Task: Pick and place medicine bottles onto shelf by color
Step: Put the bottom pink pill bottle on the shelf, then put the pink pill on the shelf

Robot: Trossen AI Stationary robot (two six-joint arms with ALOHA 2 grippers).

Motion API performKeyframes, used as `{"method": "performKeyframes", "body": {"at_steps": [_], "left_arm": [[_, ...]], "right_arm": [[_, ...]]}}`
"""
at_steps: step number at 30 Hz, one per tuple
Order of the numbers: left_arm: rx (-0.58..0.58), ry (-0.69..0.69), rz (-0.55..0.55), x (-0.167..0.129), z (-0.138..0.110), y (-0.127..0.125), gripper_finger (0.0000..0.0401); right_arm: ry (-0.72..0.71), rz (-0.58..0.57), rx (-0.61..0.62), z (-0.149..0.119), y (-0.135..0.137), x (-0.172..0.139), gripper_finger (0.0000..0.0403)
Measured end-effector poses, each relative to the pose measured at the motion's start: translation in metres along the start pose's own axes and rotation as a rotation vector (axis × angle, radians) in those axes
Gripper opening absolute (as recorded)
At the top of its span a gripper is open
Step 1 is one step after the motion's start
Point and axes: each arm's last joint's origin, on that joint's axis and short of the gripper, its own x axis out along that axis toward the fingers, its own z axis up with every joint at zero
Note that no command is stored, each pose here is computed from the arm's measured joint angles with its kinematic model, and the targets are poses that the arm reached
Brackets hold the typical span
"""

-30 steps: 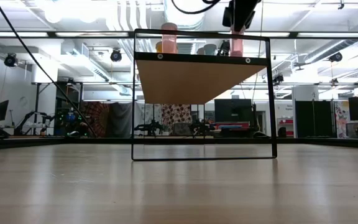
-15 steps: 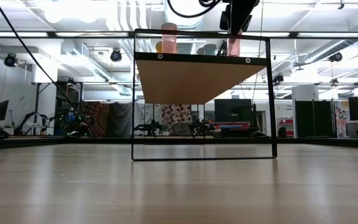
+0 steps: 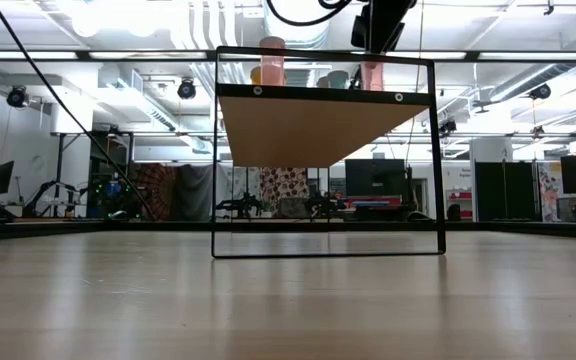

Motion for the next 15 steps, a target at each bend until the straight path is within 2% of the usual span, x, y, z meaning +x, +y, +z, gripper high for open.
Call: {"method": "performKeyframes", "body": {"at_steps": [8, 15], "left_arm": [[0.0, 0.0, 0.0, 0.0, 0.0, 0.0, 0.0], [-0.006, -0.002, 0.001, 0.0, 0.0, 0.0, 0.0]], "right_arm": [[-0.02, 0.001, -0.008, 0.001, 0.001, -0.007, 0.0175], [-0.051, 0.005, 0.031, 0.0, 0.003, -0.031, 0.0191]]}}
